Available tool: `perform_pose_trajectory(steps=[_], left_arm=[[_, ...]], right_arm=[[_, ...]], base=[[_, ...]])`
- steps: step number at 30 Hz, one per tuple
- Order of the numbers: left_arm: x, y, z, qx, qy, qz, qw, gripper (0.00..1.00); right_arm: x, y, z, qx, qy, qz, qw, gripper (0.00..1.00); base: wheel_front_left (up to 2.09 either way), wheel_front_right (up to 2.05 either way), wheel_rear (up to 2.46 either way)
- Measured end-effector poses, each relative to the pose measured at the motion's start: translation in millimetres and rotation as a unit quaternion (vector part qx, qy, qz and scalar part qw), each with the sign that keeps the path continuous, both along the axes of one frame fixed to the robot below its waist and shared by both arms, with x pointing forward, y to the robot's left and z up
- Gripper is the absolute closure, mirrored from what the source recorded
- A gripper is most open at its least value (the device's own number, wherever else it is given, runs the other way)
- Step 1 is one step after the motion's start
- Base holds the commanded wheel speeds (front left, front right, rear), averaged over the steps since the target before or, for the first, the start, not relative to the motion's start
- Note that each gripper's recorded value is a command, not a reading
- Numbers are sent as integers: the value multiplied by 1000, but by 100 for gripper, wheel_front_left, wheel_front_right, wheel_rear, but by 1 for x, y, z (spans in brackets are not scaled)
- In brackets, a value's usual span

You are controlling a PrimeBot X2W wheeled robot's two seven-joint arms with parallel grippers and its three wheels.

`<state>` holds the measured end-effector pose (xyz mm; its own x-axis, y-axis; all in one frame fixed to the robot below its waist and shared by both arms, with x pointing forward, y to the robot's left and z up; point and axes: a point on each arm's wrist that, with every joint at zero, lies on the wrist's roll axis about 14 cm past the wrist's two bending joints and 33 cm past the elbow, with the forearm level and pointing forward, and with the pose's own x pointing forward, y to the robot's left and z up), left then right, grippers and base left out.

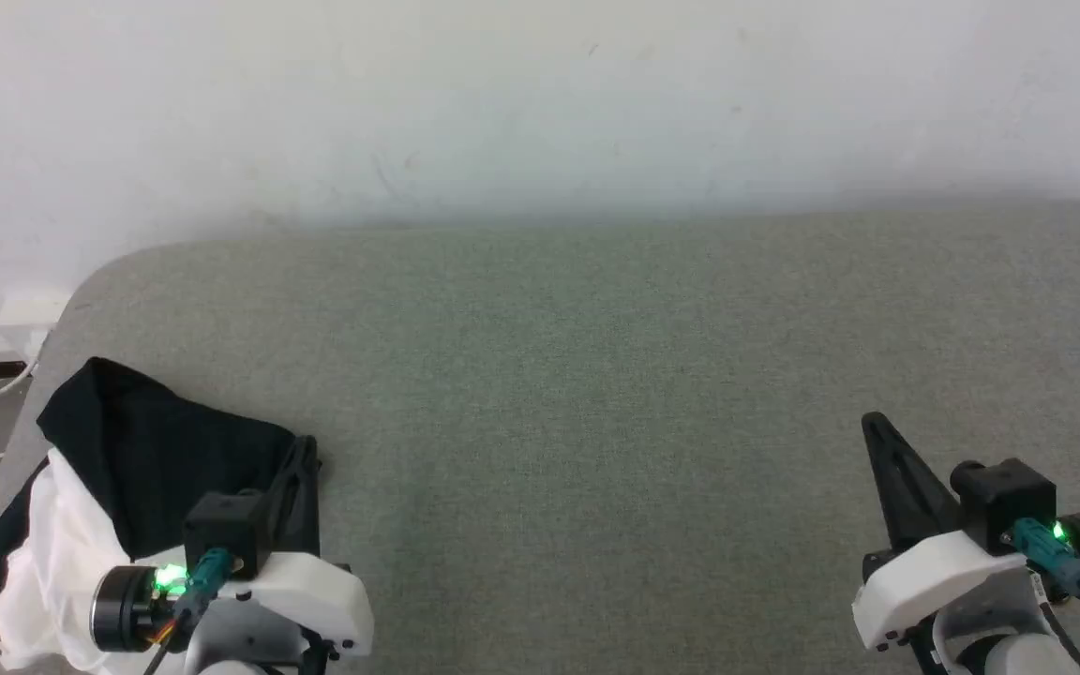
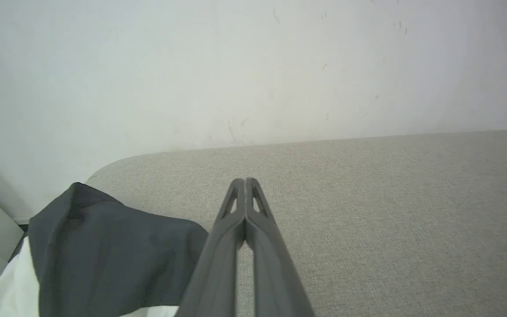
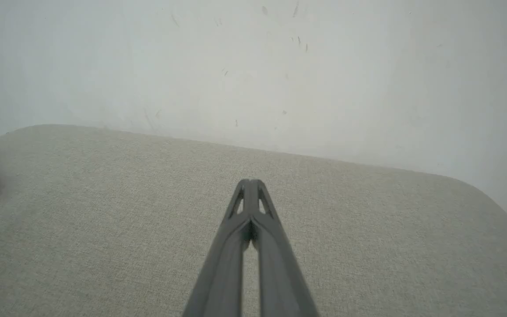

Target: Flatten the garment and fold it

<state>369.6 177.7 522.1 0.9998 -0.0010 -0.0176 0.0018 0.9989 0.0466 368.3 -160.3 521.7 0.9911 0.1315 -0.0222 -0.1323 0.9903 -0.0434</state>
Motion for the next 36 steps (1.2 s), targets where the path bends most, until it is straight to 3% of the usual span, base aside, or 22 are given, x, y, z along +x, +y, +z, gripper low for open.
perform_pose_trajectory(steps=[23, 24, 36], left_arm=[[0, 0, 0, 0, 0, 0, 1000, 100], [0, 0, 0, 0, 0, 0, 1000, 0], [0, -3, 0, -11, -3, -4, 1000, 0]], right_arm=[[0, 0, 0, 0, 0, 0, 1000, 100], [0, 0, 0, 0, 0, 0, 1000, 0], [0, -1, 0, 5, -4, -2, 1000, 0]], base=[[0, 0, 0], [0, 0, 0], [0, 0, 0]])
